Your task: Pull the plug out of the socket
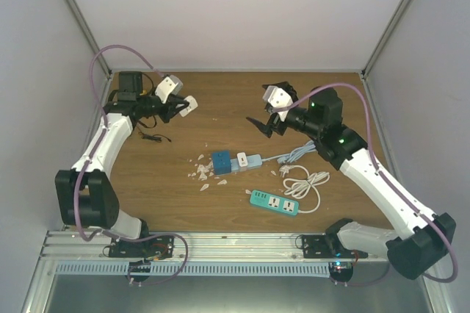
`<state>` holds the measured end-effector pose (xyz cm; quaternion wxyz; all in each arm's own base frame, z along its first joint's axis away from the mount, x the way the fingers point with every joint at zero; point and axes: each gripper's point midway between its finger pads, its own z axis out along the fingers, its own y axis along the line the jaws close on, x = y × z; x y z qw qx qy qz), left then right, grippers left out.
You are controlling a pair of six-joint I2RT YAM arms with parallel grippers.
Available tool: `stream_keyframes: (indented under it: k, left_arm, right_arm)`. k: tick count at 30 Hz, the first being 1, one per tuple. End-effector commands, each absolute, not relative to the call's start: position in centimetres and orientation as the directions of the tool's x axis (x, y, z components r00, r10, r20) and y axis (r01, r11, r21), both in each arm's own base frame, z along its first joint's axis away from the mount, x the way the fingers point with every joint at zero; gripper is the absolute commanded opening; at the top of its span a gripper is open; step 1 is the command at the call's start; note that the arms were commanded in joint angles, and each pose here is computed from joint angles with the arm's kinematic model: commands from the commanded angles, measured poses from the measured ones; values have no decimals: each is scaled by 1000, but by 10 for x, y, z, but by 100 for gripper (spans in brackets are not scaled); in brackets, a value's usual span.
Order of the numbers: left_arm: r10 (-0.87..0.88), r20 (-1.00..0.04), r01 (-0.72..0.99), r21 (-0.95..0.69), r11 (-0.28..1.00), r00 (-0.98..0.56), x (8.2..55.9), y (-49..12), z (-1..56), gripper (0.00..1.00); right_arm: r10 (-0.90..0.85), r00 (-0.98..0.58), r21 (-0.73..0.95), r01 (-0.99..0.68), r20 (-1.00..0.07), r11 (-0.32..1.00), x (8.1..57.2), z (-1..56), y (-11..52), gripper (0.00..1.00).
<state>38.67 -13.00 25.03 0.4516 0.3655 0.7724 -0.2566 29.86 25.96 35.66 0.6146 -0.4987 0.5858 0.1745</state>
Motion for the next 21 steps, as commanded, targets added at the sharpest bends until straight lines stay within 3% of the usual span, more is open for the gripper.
stream_keyframes:
  k: [1,9,21]
  left_arm:
    - [453,-870,749,166,642,-195,426,-110,252,0]
    - [587,-781,650,334,682,-214,475,-78,205,0]
    - [693,-651,490,515,703,-311,534,-29,141,0]
  right_arm:
    - [-472,209,-461,-721,-857,517,309,347,235,100]
    - [-571,146,-484,-716,-808,503,312,332,223,100]
    - [-587,115,-467,-734,-801,494,319,319,227,100]
